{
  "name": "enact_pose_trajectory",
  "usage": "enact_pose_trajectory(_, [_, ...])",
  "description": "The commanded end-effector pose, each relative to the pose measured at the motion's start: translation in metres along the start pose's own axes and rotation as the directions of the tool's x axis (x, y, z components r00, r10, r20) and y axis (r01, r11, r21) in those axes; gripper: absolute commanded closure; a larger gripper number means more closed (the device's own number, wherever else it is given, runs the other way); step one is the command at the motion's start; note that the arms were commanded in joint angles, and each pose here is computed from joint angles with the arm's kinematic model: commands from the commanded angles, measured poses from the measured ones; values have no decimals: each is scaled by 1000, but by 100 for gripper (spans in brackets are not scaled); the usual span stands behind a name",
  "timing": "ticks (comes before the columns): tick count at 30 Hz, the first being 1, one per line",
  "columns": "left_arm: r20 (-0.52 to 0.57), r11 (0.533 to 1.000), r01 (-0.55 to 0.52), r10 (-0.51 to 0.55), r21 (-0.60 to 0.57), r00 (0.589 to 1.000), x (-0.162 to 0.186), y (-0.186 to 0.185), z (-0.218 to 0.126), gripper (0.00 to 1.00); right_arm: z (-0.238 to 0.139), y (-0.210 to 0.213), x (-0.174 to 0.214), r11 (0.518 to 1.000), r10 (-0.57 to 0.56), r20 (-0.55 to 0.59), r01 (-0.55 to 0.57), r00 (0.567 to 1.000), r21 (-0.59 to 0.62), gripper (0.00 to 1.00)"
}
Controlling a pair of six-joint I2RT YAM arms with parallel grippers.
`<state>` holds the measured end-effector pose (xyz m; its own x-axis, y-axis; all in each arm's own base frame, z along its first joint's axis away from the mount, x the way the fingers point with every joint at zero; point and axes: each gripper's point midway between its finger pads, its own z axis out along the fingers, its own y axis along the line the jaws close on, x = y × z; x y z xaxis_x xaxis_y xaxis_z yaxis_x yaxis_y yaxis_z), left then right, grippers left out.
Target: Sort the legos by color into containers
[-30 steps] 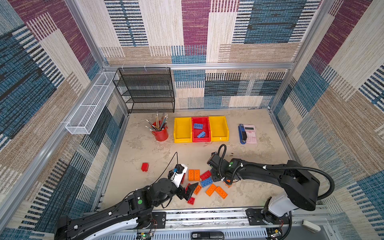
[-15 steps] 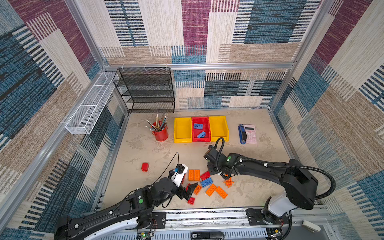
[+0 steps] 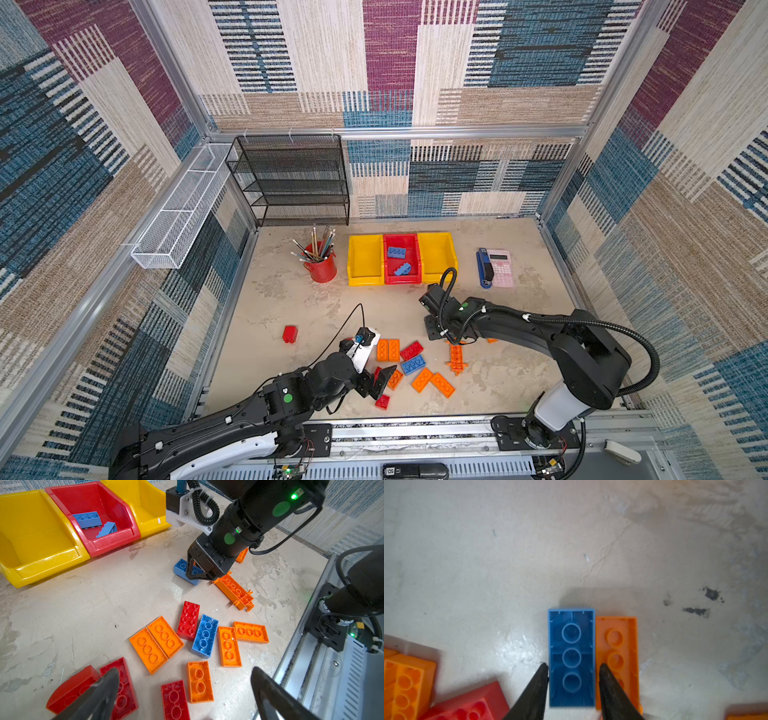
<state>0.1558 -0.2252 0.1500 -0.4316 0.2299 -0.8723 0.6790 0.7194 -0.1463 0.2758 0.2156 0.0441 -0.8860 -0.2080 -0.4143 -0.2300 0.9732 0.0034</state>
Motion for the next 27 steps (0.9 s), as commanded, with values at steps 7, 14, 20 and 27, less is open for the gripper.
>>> enact_pose_trajectory(7, [7,1000,-30,30,1,1000,-6,-4,9,1,1,-5,-2,1000,2,30,-2,1000,-9,55])
enact_pose_trajectory(14, [12,1000,-18,18,-1,1000,-7,-3,8,1,-18,0,-26,999,-19,112,22,994,-28,45])
enact_pose_trajectory(20, [20,1000,-10,10,-9,1000,-7,-1,5,1,-2,7,-35,997,-61,126,67,990,-38,42])
enact_pose_trajectory(27, [23,1000,5,-4,-19,1000,-4,3,0,1,9,12,-52,995,-71,142,81,987,-65,43])
